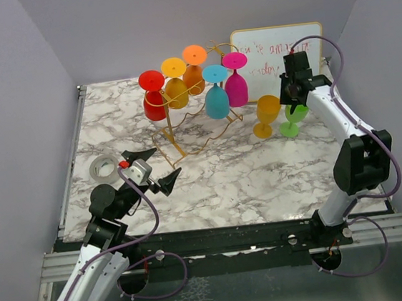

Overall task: Take the wine glass off the wine glass rack
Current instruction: Place the wine glass at the center of the board.

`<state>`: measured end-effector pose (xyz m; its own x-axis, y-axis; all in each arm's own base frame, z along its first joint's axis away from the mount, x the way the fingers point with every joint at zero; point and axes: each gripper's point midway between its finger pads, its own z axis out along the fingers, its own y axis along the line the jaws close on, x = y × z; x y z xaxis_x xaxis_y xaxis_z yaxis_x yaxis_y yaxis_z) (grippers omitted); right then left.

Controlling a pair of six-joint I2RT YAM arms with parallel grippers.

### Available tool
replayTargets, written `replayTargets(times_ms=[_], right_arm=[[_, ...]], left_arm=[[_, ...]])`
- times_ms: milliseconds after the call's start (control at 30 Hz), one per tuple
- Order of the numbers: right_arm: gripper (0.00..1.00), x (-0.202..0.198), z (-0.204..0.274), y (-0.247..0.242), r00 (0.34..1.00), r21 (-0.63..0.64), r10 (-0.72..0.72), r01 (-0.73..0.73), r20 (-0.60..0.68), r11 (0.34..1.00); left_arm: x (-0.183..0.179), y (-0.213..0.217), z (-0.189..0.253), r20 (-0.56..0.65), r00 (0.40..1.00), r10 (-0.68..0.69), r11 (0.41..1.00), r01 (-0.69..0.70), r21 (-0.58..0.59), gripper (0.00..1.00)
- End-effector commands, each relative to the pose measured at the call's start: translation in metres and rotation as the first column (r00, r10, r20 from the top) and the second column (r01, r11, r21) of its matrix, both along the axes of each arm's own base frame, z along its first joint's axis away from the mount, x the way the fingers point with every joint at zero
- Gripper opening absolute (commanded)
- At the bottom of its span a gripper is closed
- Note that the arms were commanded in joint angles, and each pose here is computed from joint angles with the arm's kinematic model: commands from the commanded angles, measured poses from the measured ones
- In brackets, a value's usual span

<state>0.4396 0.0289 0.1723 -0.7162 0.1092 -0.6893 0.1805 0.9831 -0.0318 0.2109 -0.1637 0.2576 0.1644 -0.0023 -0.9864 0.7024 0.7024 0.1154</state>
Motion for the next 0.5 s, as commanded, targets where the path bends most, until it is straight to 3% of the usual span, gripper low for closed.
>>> replayTargets(times_ms=[0,233,467], right_arm=[[0.26,-0.002,0.027,-0.003,0.999,-0.002,0.009,-0.009,0.043,1.000],[0.26,-0.013,0.061,0.008,0.991,0.055,0.056,-0.064,0.123,0.996],[0.31,-0.034,0.100,0.043,0.951,0.227,0.130,-0.197,0.280,0.954]], left_arm=[[-0.001,0.000,0.006,0.018,1.000,-0.003,1.000,0.003,-0.016,0.99],[-0.001,0.000,0.006,0.015,1.000,-0.005,1.000,0.005,-0.016,0.99],[0.000,0.000,0.005,0.013,1.000,-0.002,1.000,0.002,-0.014,0.99]])
